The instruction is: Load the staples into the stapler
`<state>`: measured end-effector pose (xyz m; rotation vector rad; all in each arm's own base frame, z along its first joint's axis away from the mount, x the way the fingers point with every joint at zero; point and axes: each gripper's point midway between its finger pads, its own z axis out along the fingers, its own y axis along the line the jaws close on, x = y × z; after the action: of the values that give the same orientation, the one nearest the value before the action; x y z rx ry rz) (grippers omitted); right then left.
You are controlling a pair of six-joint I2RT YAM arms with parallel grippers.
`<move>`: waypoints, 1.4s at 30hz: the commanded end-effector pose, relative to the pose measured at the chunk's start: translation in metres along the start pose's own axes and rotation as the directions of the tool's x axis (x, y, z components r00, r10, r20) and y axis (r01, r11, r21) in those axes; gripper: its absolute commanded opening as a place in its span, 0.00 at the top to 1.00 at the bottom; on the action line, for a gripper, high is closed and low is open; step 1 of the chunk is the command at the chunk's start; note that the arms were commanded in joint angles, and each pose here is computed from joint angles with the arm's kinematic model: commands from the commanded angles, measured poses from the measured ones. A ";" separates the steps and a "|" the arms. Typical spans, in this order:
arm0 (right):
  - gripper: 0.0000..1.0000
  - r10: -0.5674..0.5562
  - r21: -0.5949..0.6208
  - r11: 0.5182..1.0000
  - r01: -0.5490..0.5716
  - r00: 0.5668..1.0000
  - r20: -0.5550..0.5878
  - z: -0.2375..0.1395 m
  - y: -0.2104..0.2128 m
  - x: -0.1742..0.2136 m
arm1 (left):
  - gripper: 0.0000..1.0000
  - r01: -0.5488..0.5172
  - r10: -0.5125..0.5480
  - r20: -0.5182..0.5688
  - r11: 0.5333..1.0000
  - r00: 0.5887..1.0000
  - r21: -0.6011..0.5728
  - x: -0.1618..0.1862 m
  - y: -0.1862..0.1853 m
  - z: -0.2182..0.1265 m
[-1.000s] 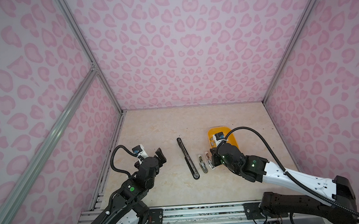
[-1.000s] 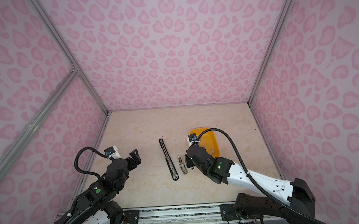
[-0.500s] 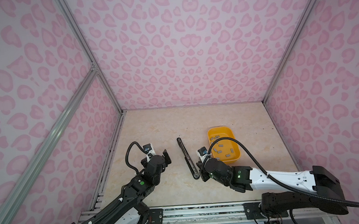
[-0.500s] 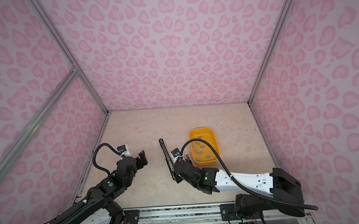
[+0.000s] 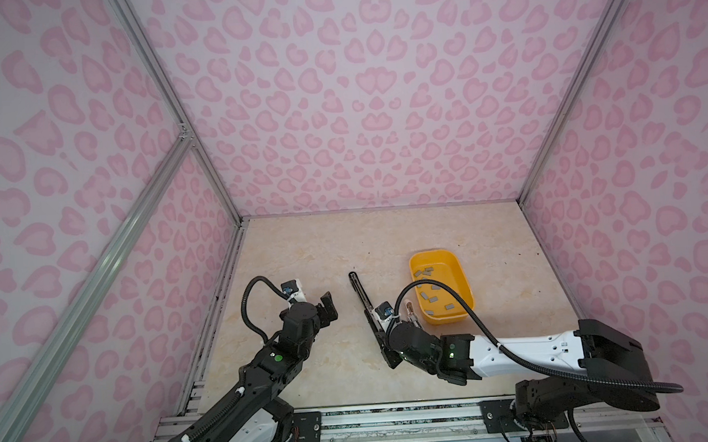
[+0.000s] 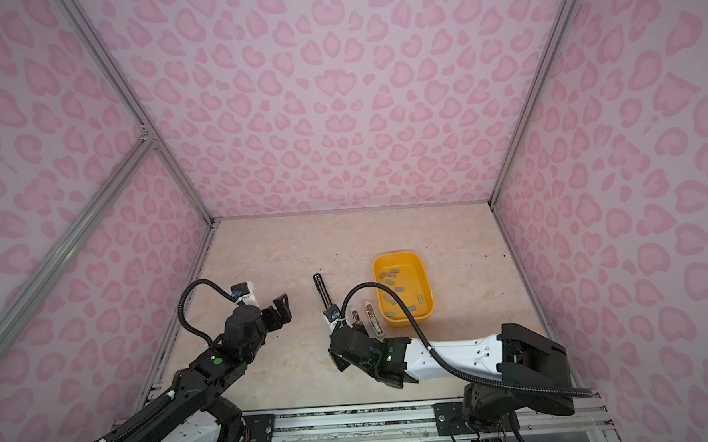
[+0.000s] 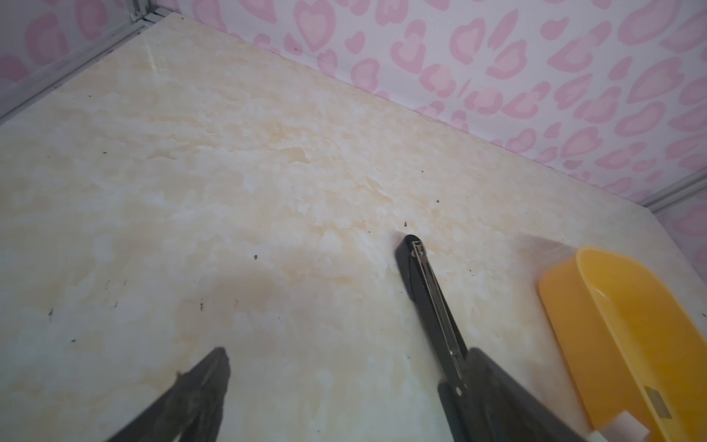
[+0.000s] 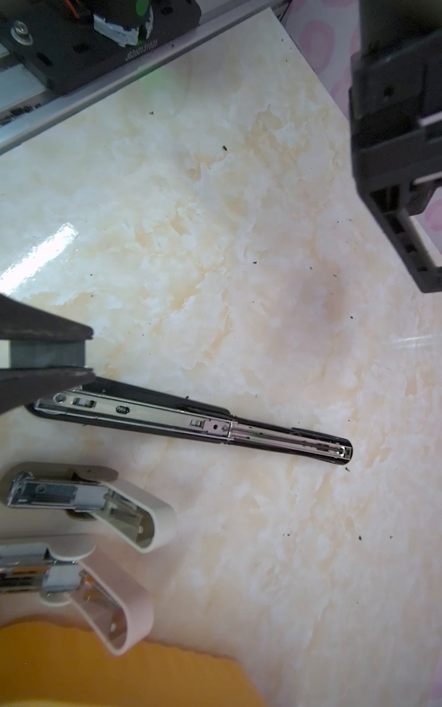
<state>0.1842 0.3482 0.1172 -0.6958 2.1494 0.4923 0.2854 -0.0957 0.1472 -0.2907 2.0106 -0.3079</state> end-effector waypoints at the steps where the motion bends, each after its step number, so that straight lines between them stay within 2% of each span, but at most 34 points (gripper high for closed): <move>1: 0.91 0.011 -0.004 1.000 -0.011 1.000 0.014 0.005 0.004 -0.003 | 0.03 0.003 -0.003 0.002 0.997 1.000 0.080 -0.003 -0.015 0.000; 14: 0.94 -0.010 0.022 1.000 0.011 1.000 -0.025 0.023 0.003 0.014 | 0.03 0.029 -0.033 0.037 0.994 0.999 0.108 -0.008 -0.015 -0.008; 19: 0.95 -0.015 0.125 0.992 0.017 1.000 -0.016 0.021 -0.016 0.013 | 0.03 0.029 -0.033 0.039 0.995 0.999 0.094 -0.007 -0.012 -0.008; 22: 0.95 -0.010 0.141 0.990 0.012 1.000 -0.011 0.023 -0.019 0.012 | 0.03 0.032 -0.035 0.037 0.995 0.999 0.094 -0.007 -0.013 -0.007; 42: 0.95 0.032 0.097 0.995 -0.029 0.999 -0.031 0.048 -0.033 0.010 | 0.03 0.031 -0.033 0.028 0.996 0.999 0.084 -0.006 -0.012 -0.005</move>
<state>0.2267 0.3418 0.0773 -0.6091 2.2147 0.3802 0.2804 -0.1041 0.1501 -0.2559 1.9922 -0.3892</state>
